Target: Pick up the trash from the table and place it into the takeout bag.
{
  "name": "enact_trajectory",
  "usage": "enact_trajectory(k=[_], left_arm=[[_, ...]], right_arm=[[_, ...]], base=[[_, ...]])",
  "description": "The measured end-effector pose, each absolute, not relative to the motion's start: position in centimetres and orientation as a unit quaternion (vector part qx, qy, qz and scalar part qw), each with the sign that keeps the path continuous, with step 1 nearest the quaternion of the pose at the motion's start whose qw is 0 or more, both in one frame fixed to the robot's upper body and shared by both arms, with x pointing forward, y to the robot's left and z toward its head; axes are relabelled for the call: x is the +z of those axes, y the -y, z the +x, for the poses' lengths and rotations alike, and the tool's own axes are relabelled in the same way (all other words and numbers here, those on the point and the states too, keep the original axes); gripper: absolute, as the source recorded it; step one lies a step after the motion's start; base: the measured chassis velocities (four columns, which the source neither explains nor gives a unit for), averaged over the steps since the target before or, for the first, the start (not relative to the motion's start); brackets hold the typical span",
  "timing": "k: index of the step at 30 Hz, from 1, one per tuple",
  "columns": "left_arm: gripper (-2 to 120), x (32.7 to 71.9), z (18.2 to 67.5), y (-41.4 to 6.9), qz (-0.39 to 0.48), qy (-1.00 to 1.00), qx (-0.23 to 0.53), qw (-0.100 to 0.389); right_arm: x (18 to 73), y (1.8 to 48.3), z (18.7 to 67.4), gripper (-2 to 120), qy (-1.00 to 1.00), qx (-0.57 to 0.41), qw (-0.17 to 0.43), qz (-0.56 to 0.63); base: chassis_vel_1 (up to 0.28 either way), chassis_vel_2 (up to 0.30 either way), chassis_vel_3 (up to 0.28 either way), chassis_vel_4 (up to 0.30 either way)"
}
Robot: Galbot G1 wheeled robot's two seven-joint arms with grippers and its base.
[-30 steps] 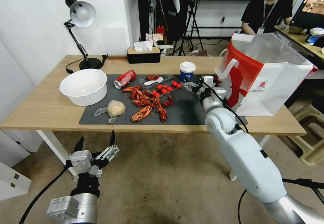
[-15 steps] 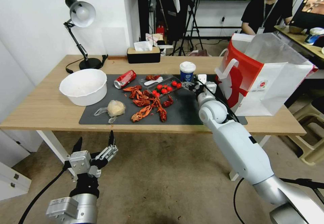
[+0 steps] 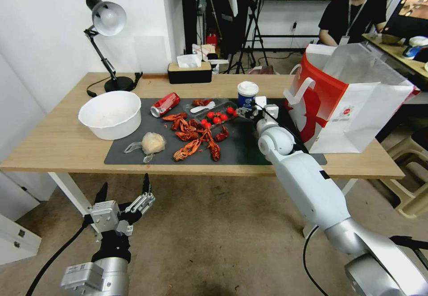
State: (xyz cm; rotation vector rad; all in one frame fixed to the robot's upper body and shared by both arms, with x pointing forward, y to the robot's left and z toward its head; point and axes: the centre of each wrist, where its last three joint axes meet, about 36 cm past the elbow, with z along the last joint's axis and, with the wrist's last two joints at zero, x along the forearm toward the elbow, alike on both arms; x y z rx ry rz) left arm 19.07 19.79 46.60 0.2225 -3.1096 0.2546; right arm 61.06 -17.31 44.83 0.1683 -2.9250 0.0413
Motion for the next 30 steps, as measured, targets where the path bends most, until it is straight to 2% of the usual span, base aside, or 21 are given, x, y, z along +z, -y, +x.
enact_trajectory(k=[11, 23, 26, 29, 30], left_arm=[[100, 46.6, 19.2, -19.9, 0.073, 0.994, 0.082, 0.001], [100, 46.6, 19.3, -20.0, 0.074, 0.994, 0.083, 0.000], [100, 46.6, 19.3, -20.0, 0.074, 0.994, 0.083, -0.001], [100, 46.6, 19.3, -20.0, 0.074, 0.994, 0.085, -0.001], [100, 46.6, 19.3, -20.0, 0.074, 0.994, 0.085, -0.001]], right_arm=[[45.0, 17.4, 64.6, 100, 0.991, 0.025, 0.119, 0.058], [44.7, 17.3, 65.4, 100, 0.988, 0.025, 0.138, 0.067], [44.7, 17.2, 65.5, 95, 0.988, 0.026, 0.140, 0.067], [44.3, 17.1, 65.7, 82, 0.987, 0.026, 0.149, 0.063], [44.3, 17.1, 65.7, 82, 0.987, 0.026, 0.149, 0.063]], base=[[0.000, 0.000, 0.000, 0.000], [0.000, 0.000, 0.000, 0.000], [0.000, 0.000, 0.000, 0.000], [0.000, 0.000, 0.000, 0.000], [0.000, 0.000, 0.000, 0.000]])
